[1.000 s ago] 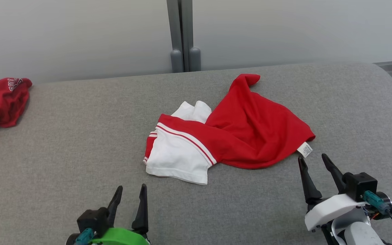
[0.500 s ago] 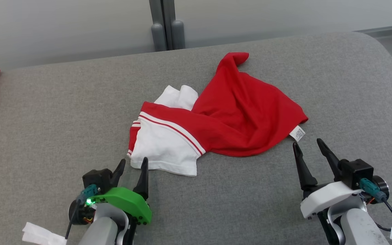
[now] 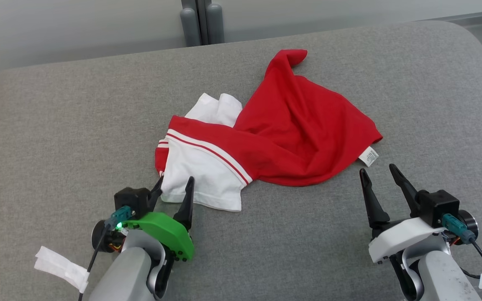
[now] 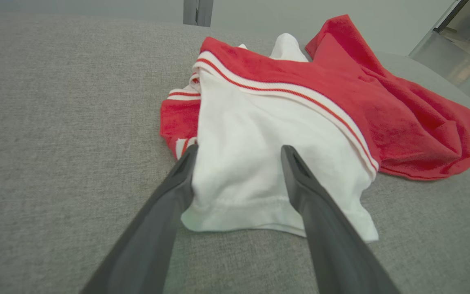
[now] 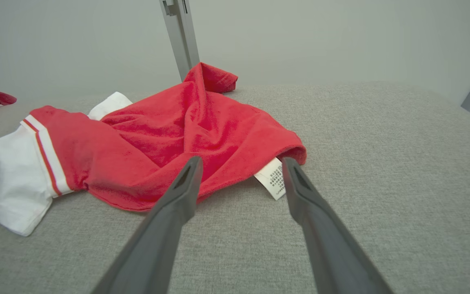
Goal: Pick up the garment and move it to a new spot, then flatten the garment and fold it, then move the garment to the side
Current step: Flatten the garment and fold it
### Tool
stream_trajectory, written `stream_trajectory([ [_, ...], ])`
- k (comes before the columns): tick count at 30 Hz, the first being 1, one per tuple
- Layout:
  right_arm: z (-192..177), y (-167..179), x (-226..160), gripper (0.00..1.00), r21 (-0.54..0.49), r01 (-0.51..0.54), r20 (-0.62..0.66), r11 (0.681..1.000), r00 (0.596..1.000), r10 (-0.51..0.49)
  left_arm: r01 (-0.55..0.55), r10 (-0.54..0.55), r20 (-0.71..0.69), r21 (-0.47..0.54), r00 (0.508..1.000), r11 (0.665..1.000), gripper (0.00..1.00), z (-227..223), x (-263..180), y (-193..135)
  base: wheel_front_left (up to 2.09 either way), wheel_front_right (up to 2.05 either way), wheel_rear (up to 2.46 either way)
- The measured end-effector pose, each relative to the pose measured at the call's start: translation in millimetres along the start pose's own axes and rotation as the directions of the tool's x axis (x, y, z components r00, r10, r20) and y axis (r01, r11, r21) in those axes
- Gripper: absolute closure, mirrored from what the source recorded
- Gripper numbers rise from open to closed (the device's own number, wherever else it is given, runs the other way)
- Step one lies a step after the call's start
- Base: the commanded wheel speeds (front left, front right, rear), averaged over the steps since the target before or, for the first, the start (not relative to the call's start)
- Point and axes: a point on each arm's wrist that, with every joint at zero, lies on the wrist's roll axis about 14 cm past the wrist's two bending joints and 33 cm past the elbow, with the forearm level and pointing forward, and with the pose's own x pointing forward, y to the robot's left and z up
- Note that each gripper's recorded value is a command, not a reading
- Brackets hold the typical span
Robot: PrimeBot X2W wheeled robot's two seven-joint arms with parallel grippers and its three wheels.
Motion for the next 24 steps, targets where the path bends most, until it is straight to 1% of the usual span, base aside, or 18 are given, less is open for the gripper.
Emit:
stream_trajectory([
  [8, 1, 4, -1, 0.0, 0.003, -0.01, 0.003, 1.0, 1.0, 0.01, 0.01, -0.01, -0.029, 0.005, 1.0, 1.0, 0.0, -11, -11, 0, 0.0, 0.0, 0.0],
  [11, 1, 4, -1, 0.0, 0.004, -0.011, 0.001, 1.0, 1.0, 0.011, 0.012, -0.013, -0.047, -0.01, 0.999, 1.0, 0.01, -19, -14, -2, 0.0, 0.0, 0.0],
  [12, 0, 4, -1, 0.0, 0.004, -0.011, 0.0, 1.0, 1.0, 0.011, 0.012, -0.013, -0.055, -0.012, 0.998, 1.0, 0.06, -22, -15, -2, 0.0, 0.0, 0.0],
  [13, 0, 4, -2, 0.0, 0.006, -0.011, -0.001, 1.0, 1.0, 0.011, 0.01, -0.011, -0.06, -0.018, 0.998, 1.0, 0.16, -24, -16, -2, 0.0, 0.0, 0.0],
  [14, 0, 4, -2, 0.0, 0.007, -0.011, -0.002, 1.0, 1.0, 0.011, 0.009, -0.01, -0.063, -0.021, 0.998, 1.0, 0.3, -25, -16, -2, 0.0, 0.0, 0.0],
  [15, 0, 4, -2, 0.0, 0.007, -0.01, -0.002, 1.0, 1.0, 0.01, 0.008, -0.01, -0.066, -0.022, 0.998, 1.0, 0.47, -26, -15, -2, 0.0, 0.0, 0.0],
  [16, 0, 3, -2, 0.0, 0.007, -0.008, -0.003, 1.0, 1.0, 0.008, 0.007, -0.009, -0.069, -0.025, 0.998, 1.0, 0.52, -27, -15, -2, 0.0, 0.0, 0.0],
  [17, 0, 3, -3, 0.0, 0.007, -0.007, -0.003, 1.0, 1.0, 0.007, 0.006, -0.008, -0.07, -0.029, 0.997, 1.0, 0.55, -27, -15, -2, 0.0, 0.0, 0.0],
  [18, 0, 2, -3, 0.0, 0.007, -0.005, -0.003, 1.0, 1.0, 0.005, 0.006, -0.008, -0.068, -0.033, 0.998, 0.999, 0.55, -27, -14, -3, 0.0, 0.0, 0.0],
  [20, -1, 1, -3, 0.0, 0.007, -0.001, -0.003, 1.0, 1.0, 0.001, 0.005, -0.007, -0.062, -0.04, 0.998, 0.999, 0.61, -25, -13, -3, 0.0, 0.0, 0.0],
  [21, -1, 0, -4, 0.0, 0.006, 0.0, -0.004, 1.0, 1.0, 0.0, 0.005, -0.007, -0.058, -0.043, 0.998, 0.999, 0.68, -24, -12, -3, 0.0, 0.0, 0.0],
  [22, -1, 0, -4, 0.0, 0.007, 0.002, -0.004, 1.0, 1.0, -0.002, 0.003, -0.005, -0.051, -0.047, 0.999, 0.999, 0.72, -22, -11, -3, 0.0, 0.0, 0.0],
  [23, -1, -1, -4, 0.0, 0.007, 0.004, -0.005, 1.0, 1.0, -0.004, 0.003, -0.005, -0.045, -0.049, 0.999, 0.999, 0.84, -20, -10, -3, 0.0, 0.0, 0.0],
  [24, -1, -1, -4, 0.0, 0.007, 0.006, -0.005, 1.0, 1.0, -0.006, 0.002, -0.004, -0.039, -0.049, 0.999, 0.999, 0.89, -18, -9, -2, 0.0, 0.0, 0.0],
])
